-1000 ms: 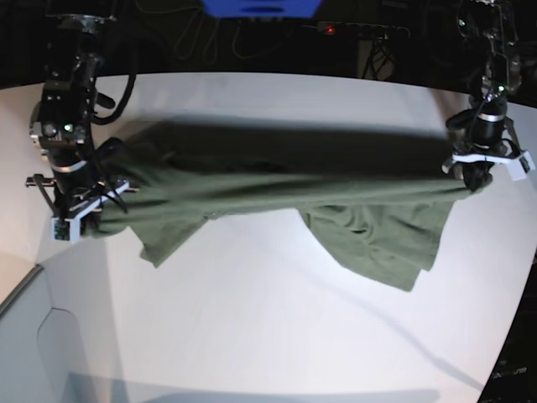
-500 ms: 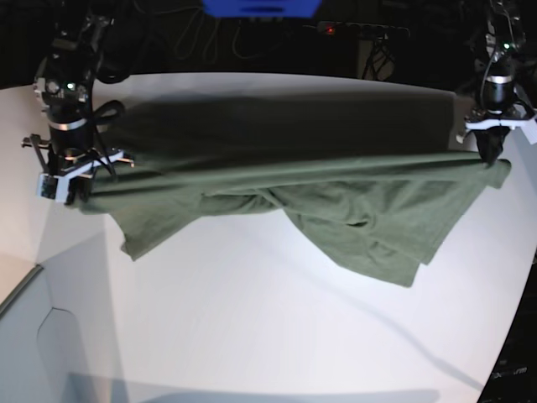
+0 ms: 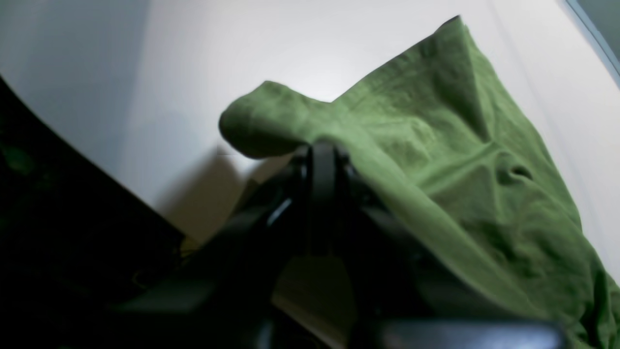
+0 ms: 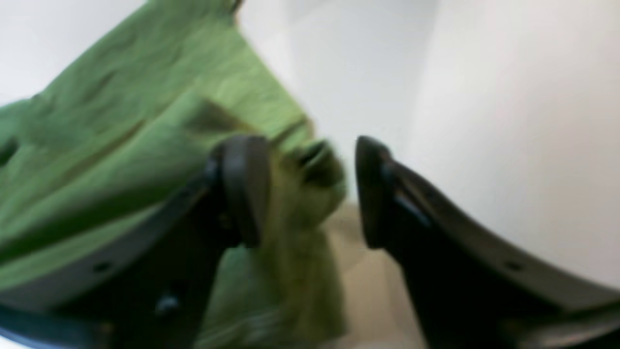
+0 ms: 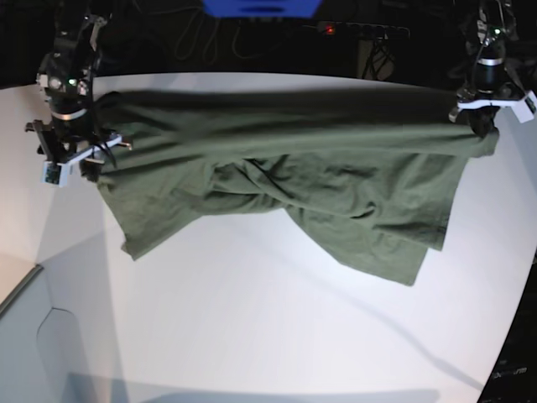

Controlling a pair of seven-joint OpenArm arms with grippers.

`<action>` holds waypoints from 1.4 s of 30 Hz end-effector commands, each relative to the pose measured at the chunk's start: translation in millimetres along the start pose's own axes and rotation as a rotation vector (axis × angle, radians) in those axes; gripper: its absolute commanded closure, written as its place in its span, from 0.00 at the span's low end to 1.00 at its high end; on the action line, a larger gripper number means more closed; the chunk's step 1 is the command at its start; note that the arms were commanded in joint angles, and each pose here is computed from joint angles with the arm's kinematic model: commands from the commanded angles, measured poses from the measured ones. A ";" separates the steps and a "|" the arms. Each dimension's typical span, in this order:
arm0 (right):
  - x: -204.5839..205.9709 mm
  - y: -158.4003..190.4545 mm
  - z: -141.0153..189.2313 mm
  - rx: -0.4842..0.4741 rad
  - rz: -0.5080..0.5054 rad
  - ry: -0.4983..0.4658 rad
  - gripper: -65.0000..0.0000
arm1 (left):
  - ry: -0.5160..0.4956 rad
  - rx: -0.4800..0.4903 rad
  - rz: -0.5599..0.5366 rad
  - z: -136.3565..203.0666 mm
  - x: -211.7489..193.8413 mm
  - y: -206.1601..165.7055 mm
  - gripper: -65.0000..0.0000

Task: Layout the t-shirt on the table in an organized manner, then fold the t-shirt properly
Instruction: 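Lift the shirt with both grippers and stretch it apart, then swing the held shirt up and lay it flat across the table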

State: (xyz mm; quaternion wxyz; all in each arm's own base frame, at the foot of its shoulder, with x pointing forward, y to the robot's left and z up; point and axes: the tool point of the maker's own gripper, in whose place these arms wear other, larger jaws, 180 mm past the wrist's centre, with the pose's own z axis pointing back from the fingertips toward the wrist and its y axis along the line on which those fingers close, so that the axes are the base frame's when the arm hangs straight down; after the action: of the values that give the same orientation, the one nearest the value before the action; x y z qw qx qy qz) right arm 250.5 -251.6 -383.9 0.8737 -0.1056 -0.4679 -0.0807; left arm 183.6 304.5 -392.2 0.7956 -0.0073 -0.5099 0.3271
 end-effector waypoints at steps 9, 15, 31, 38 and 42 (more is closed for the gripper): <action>51.8 26.7 14.2 0.113 0.076 -0.155 0.43 | -0.037 -0.003 -0.016 2.2 11.6 1.1 1.00; 41.5 74.7 8.4 0.298 0.188 -0.080 0.43 | -0.040 -0.005 -0.017 1.4 12.8 0.4 1.00; -14.1 91.7 -24.9 0.361 0.283 0.183 0.45 | -0.041 -0.006 -0.011 1.1 12.3 -0.6 1.00; -24.6 110.2 -17.7 0.418 0.330 0.198 0.97 | -0.045 -0.009 -0.009 1.5 13.2 -2.5 1.00; -19.4 108.6 -17.0 0.413 0.328 0.184 1.00 | -0.049 -0.012 -0.009 1.7 14.5 -3.8 1.00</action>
State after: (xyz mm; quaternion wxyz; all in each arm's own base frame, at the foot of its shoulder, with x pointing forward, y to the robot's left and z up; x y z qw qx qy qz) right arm 270.4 -150.3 -432.9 0.9260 0.0088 -0.3480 0.1460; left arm 183.2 303.8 -391.4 0.7942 -0.0072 -0.5107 0.3293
